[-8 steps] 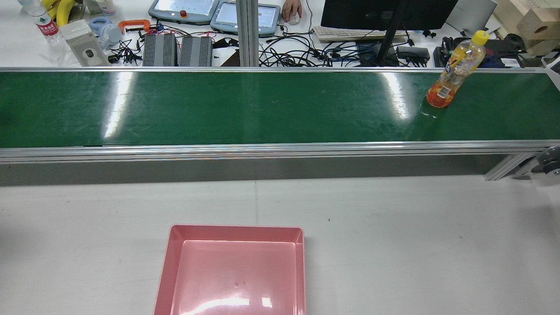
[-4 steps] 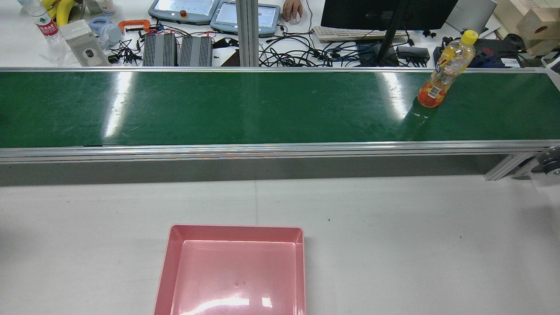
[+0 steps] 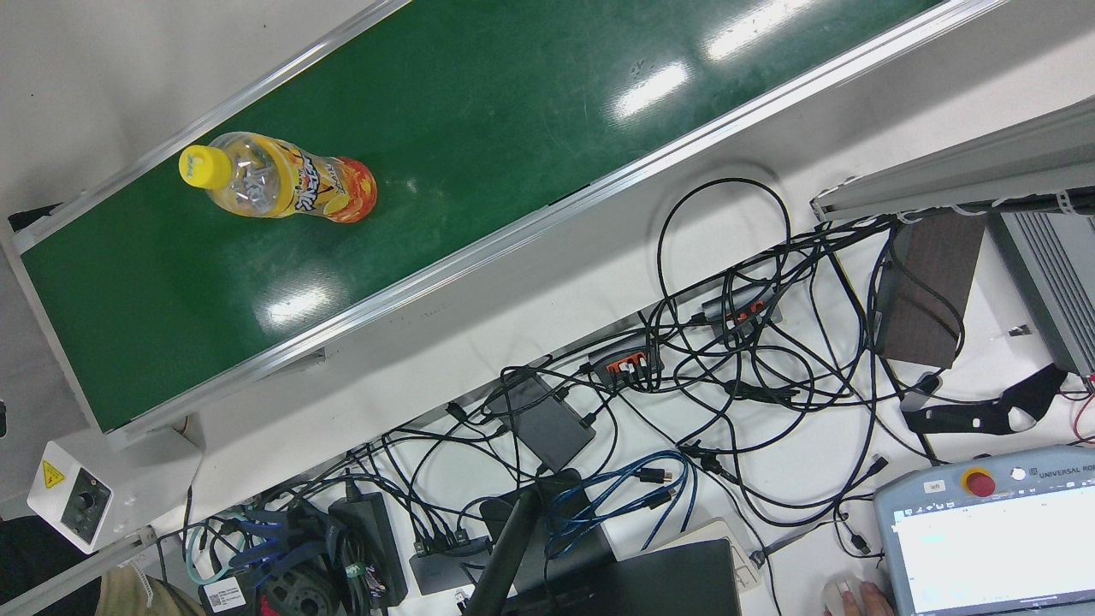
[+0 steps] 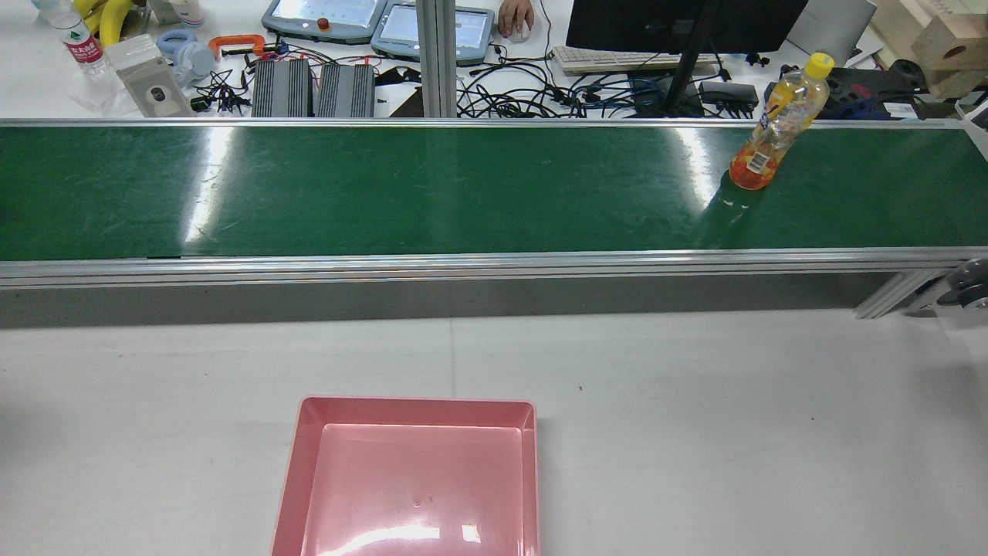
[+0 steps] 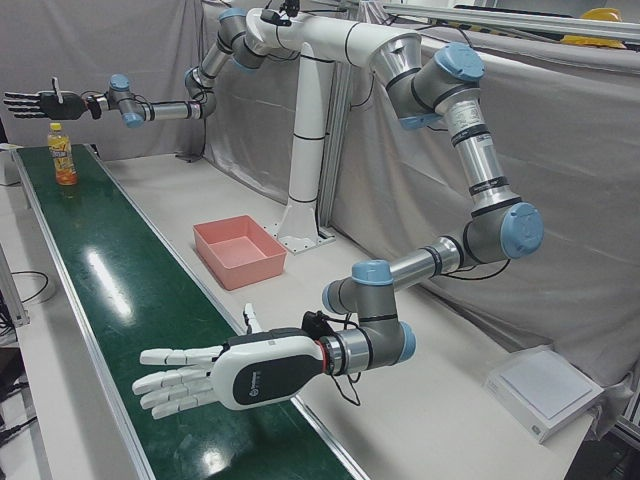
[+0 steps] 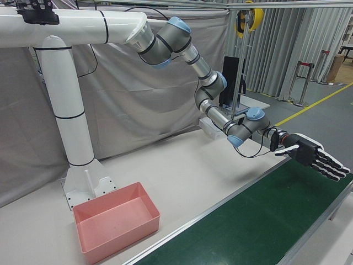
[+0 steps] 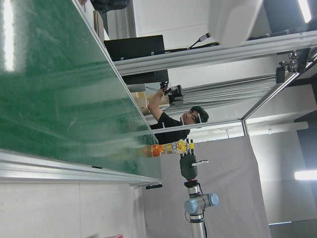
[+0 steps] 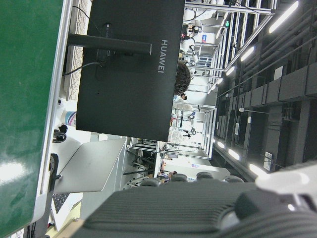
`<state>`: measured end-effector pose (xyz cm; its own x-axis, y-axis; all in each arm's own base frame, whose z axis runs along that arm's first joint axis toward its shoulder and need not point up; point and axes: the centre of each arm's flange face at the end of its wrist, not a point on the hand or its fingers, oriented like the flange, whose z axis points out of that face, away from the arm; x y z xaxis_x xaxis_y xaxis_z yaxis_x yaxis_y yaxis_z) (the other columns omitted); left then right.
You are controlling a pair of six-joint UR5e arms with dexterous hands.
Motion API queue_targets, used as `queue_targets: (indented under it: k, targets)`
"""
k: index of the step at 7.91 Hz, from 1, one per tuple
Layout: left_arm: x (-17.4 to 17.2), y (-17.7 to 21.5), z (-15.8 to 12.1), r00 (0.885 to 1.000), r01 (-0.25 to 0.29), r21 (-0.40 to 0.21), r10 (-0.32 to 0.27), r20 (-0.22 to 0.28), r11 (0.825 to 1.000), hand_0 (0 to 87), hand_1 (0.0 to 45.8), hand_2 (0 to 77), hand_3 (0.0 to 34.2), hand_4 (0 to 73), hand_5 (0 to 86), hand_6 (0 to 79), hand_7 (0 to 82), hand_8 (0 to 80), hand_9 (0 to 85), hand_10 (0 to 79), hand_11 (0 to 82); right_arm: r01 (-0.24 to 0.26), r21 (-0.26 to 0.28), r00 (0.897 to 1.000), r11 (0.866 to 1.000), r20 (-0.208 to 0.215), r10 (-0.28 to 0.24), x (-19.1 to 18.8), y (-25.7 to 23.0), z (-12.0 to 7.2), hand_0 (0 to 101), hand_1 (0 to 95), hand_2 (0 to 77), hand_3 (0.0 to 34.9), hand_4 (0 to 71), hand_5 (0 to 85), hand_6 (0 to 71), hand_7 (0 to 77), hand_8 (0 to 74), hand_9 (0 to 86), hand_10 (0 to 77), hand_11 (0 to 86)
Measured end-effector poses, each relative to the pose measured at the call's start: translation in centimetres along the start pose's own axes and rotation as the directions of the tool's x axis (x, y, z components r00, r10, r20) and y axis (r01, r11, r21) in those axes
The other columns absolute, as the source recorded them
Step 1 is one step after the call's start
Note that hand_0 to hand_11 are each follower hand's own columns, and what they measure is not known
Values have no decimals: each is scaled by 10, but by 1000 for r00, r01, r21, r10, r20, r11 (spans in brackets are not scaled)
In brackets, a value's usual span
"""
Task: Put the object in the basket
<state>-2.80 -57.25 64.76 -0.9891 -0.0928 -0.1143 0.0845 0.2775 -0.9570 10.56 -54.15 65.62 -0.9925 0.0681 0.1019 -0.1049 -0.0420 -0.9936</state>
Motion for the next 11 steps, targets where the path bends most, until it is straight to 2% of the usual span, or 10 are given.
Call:
queue_targets:
  k: [2, 4, 5, 6, 11]
  targets:
    - [11, -8, -14, 1000, -7, 18, 8, -18, 1000, 799, 87, 0, 1, 109, 71, 11, 5, 5, 5, 5, 22, 0, 0, 1000, 1000, 1, 0, 0, 0, 0, 3, 0, 5, 3, 0, 0, 0, 5, 0, 0, 0, 0]
    - [10, -3, -13, 1000, -7, 5, 7, -17, 1000, 798, 87, 0, 1, 98, 71, 11, 5, 5, 5, 5, 33, 0, 1, 1000, 1000, 0, 0, 0, 0, 0, 3, 0, 5, 2, 0, 0, 0, 5, 0, 0, 0, 0]
    - [10, -2, -12, 1000, -7, 3, 7, -16, 1000, 797, 60, 0, 1, 98, 71, 11, 5, 5, 0, 5, 33, 0, 1, 1000, 1000, 0, 0, 0, 0, 0, 3, 0, 5, 2, 0, 0, 0, 5, 0, 0, 0, 0]
    - [10, -2, -12, 1000, -7, 2, 7, -16, 1000, 797, 82, 0, 0, 98, 71, 11, 5, 5, 0, 5, 33, 0, 1, 1000, 1000, 0, 0, 0, 0, 0, 3, 0, 5, 2, 0, 0, 0, 5, 0, 0, 0, 0]
    - [10, 0, -12, 1000, -7, -2, 7, -16, 1000, 799, 82, 0, 1, 98, 71, 11, 5, 5, 5, 5, 33, 0, 0, 1000, 1000, 0, 0, 0, 0, 0, 3, 0, 5, 2, 0, 0, 0, 5, 0, 0, 0, 0]
